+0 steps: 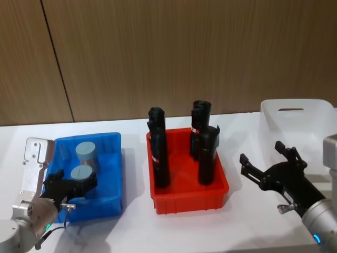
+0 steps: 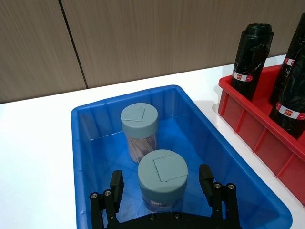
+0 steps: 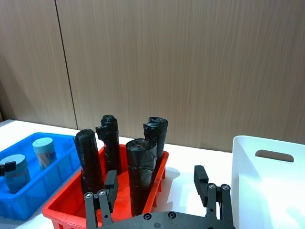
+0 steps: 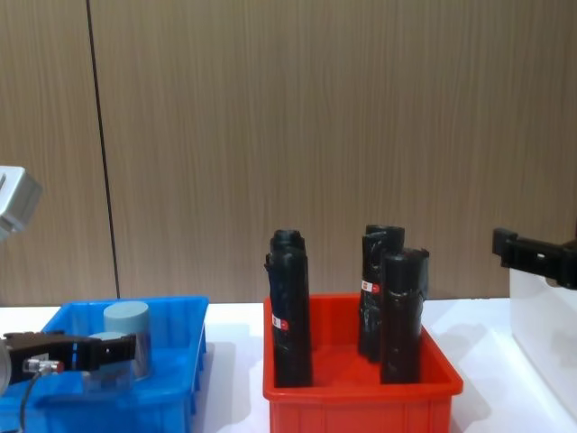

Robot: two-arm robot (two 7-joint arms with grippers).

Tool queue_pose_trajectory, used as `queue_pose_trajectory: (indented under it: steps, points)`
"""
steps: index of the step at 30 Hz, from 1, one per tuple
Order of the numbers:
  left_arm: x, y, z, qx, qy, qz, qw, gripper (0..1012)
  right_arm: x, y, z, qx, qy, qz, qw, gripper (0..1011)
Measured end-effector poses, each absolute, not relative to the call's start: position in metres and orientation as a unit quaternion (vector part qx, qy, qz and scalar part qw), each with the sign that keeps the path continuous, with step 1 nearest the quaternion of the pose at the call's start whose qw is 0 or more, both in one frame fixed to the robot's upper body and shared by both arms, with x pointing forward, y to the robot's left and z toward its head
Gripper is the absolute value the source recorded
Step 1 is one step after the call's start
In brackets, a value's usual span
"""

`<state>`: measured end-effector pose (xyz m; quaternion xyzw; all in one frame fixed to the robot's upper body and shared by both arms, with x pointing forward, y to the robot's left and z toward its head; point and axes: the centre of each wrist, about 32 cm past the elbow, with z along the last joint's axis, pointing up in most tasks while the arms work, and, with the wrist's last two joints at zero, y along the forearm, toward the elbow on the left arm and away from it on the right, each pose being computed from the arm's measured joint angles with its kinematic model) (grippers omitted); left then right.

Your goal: Pick the cotton swabs from the blue box and place them into the white box.

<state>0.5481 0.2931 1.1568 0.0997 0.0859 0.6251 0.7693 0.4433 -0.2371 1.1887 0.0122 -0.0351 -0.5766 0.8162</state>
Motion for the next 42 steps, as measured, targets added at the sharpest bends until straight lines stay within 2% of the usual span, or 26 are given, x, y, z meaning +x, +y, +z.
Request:
queue_pose_trajectory:
  steps: [10,20,21,23,32,42]
  points:
    - [0.552,0.295,1.152,0.096,0.091,0.624,0.77,994,0.443,-0.237,1.189,0.012,-0.035,-0.577,0.816,1002]
    - [0.557,0.295,1.15,0.095,0.094,0.621,0.772,735,0.443,-0.237,1.189,0.012,-0.035,-0.577,0.816,1002]
    - [0.557,0.295,1.15,0.095,0.094,0.621,0.772,678,0.443,-0.237,1.189,0.012,-0.035,-0.577,0.816,1002]
    - [0.557,0.295,1.15,0.095,0.094,0.621,0.773,651,0.443,-0.237,1.189,0.012,-0.035,-0.577,0.816,1002]
    - [0.557,0.293,1.156,0.094,0.082,0.618,0.776,641,0.443,-0.237,1.189,0.012,-0.035,-0.577,0.816,1002]
    - [0.554,0.288,1.177,0.09,0.041,0.605,0.79,643,0.443,-0.237,1.189,0.012,-0.035,-0.577,0.816,1002]
